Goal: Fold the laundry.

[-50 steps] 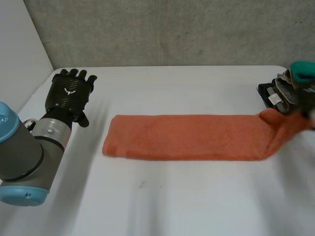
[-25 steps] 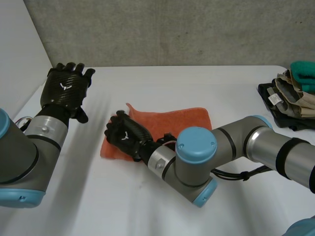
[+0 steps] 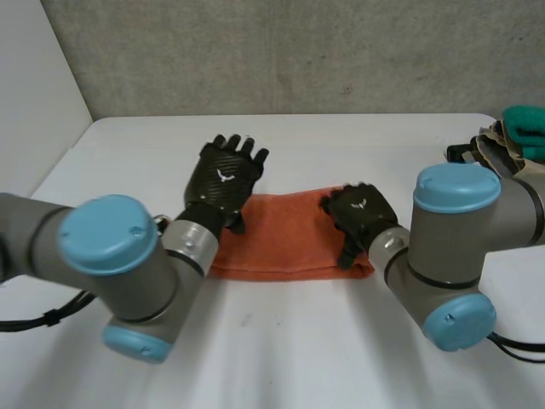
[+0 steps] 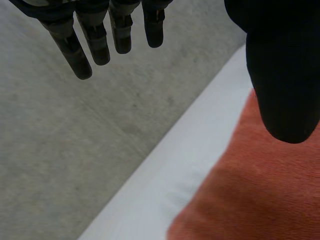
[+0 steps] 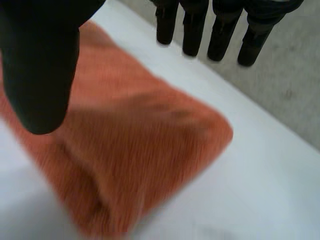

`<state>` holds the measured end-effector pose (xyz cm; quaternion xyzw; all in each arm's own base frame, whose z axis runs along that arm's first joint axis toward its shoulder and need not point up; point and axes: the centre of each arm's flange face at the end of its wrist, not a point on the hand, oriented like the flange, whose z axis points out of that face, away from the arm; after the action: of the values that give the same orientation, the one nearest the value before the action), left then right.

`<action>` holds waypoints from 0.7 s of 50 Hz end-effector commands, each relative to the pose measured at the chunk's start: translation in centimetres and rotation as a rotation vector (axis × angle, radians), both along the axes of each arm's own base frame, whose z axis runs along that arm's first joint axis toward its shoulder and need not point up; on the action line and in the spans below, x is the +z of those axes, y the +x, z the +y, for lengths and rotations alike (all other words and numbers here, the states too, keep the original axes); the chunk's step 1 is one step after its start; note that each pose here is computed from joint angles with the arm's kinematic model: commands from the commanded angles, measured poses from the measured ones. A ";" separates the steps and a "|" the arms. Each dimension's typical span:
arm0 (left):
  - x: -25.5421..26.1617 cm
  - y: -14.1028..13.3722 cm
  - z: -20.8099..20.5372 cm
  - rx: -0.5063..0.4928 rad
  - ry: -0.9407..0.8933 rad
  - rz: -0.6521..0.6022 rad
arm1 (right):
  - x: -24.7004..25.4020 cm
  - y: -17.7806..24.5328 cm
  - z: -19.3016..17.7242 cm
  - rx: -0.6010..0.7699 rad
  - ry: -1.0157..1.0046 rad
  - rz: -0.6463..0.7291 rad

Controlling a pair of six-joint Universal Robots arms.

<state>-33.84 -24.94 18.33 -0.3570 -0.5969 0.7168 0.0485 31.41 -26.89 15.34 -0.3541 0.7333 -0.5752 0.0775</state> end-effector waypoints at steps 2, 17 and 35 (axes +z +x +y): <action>-1.6 -0.2 -2.0 0.102 0.029 -0.018 | -3.0 -2.4 -0.9 -0.062 -0.013 0.157; 5.0 3.9 -1.8 0.198 -0.060 0.054 | 4.5 3.9 1.9 0.188 -0.675 0.179; 4.7 4.9 -1.7 0.214 -0.017 0.099 | 2.6 6.7 4.9 0.219 -0.332 -0.037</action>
<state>-28.39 -26.92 22.67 -0.2665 -0.6232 0.7347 -0.0259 40.17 -17.69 13.60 -0.5808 0.4761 -0.6538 0.0926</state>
